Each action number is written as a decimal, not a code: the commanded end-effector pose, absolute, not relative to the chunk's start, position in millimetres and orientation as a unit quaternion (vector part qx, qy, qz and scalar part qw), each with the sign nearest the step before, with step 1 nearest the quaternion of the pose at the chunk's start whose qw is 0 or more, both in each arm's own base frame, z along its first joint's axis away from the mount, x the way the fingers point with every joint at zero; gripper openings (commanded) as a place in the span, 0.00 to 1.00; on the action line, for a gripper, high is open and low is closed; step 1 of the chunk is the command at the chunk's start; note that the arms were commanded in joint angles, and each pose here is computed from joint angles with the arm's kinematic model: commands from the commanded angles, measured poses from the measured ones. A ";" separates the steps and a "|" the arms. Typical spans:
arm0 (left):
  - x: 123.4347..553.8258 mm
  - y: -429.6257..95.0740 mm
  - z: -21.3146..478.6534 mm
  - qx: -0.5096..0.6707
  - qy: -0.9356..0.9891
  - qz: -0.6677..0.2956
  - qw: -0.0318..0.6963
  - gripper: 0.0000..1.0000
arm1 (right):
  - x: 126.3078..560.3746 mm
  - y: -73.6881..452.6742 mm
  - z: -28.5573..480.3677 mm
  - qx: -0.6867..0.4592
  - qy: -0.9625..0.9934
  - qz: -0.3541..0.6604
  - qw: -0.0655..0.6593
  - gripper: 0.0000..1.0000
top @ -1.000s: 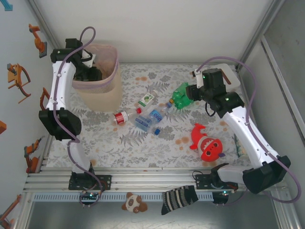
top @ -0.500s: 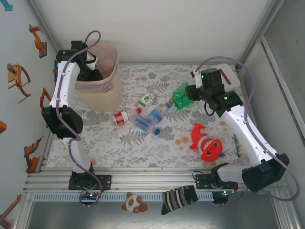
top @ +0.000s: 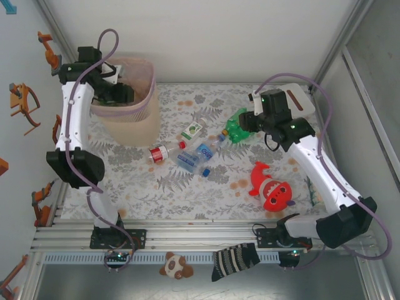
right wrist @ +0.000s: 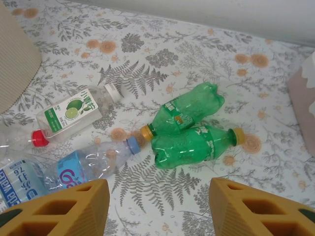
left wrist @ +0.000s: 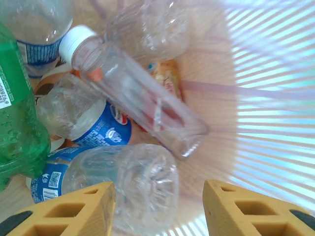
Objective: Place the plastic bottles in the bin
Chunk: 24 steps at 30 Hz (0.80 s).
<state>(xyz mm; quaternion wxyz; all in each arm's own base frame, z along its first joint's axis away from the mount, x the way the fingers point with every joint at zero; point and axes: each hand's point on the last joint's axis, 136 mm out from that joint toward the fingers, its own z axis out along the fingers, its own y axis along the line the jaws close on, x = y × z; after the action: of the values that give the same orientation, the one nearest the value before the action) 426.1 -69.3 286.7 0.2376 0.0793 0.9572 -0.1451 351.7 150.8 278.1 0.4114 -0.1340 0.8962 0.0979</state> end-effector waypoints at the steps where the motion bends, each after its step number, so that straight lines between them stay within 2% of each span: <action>1: 414.5 -73.5 321.5 0.081 0.942 -0.170 0.278 0.50 | 353.8 159.2 285.1 -0.107 0.900 0.125 0.405 0.56; 9: 400.7 -66.6 338.6 0.074 0.918 -0.164 0.353 0.55 | 360.1 167.5 261.6 -0.068 0.919 0.133 0.366 0.55; 15: 392.6 -58.2 331.6 0.064 0.897 -0.149 0.411 0.57 | 370.2 167.5 235.2 0.002 0.941 0.114 0.317 0.53; 24: 384.6 -52.8 320.4 0.066 0.869 -0.131 0.473 0.58 | 390.5 200.4 184.0 0.124 0.933 0.192 0.277 0.54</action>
<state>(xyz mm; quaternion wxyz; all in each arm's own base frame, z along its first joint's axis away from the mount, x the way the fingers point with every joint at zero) 380.6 -58.4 322.5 0.4578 0.0795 0.8747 -0.1377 380.6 188.4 201.5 0.2920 0.0540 0.9419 0.1570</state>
